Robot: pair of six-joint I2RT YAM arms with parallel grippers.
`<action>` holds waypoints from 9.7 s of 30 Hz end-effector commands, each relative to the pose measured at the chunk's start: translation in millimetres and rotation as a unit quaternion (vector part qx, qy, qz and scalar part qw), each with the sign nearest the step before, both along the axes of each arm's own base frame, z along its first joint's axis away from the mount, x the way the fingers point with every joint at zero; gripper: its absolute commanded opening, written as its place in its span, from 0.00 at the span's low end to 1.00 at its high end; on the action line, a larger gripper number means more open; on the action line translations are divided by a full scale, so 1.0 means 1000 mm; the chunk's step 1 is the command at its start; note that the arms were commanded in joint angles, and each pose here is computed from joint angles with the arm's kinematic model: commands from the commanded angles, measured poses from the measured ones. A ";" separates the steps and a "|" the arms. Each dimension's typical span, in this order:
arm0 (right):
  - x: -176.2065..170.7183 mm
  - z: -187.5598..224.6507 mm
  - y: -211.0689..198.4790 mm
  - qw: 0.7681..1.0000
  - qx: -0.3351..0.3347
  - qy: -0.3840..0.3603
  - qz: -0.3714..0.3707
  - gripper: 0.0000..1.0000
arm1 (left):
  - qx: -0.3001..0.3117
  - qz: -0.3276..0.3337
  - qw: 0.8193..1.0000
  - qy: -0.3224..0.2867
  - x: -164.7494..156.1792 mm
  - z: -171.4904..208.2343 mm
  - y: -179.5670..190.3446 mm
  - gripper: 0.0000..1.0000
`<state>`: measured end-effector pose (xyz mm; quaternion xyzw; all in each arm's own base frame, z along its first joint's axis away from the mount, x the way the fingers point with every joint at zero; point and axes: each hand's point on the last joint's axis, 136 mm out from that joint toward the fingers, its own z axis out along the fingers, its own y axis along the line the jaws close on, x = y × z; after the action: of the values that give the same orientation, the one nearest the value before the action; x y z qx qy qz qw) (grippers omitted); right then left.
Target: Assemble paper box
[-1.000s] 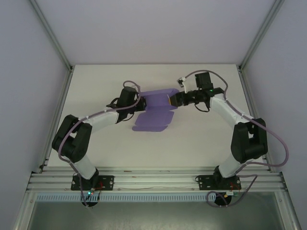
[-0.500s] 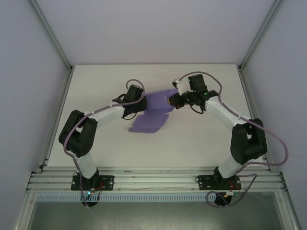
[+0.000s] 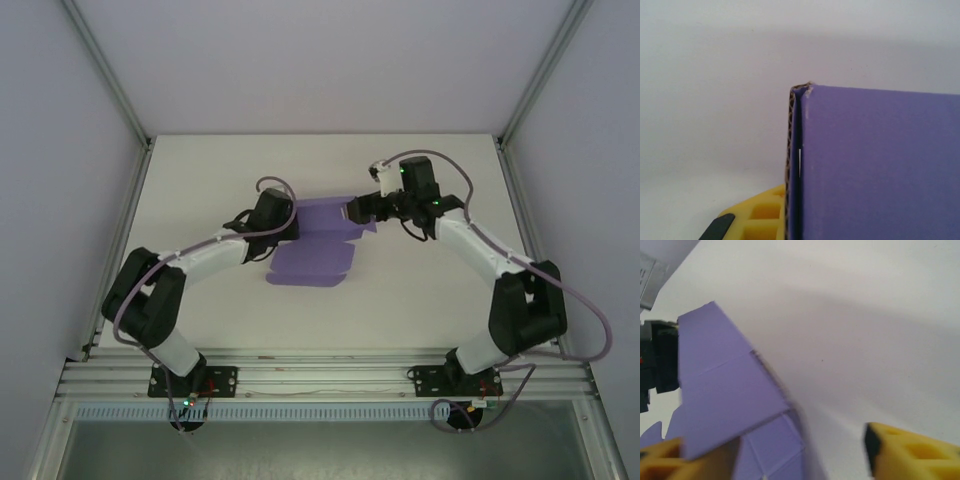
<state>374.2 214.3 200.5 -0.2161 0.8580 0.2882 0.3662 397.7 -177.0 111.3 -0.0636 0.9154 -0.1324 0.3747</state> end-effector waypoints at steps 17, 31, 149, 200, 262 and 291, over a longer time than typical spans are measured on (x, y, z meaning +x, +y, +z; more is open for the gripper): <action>0.014 0.030 0.002 0.999 0.019 -0.040 -0.020 1.00 | 0.013 0.021 0.998 -0.061 0.005 0.034 0.010 0.00; 0.057 0.009 0.030 0.990 0.070 -0.058 -0.107 1.00 | 0.021 0.016 0.998 -0.051 0.008 0.023 -0.006 0.00; 0.052 -0.020 0.027 0.971 -0.096 -0.088 -0.201 0.28 | 0.012 -0.003 0.999 -0.044 0.001 0.035 -0.009 0.00; -0.053 0.024 -0.098 0.951 0.016 -0.056 -0.303 1.00 | 0.302 -0.452 0.828 0.138 -0.070 -0.006 -0.021 0.00; 0.010 -0.077 0.043 0.923 -0.242 -0.014 0.299 0.70 | 0.054 0.069 0.993 -0.085 -0.019 0.114 0.102 1.00; 0.019 -0.182 0.119 0.849 -0.282 0.070 0.441 0.13 | 0.051 0.083 0.995 0.014 -0.057 0.029 0.121 1.00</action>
<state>395.2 334.0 36.7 -0.6468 0.7274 0.2132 0.0843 333.7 -56.6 131.7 -0.1164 0.9228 -0.0473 0.3642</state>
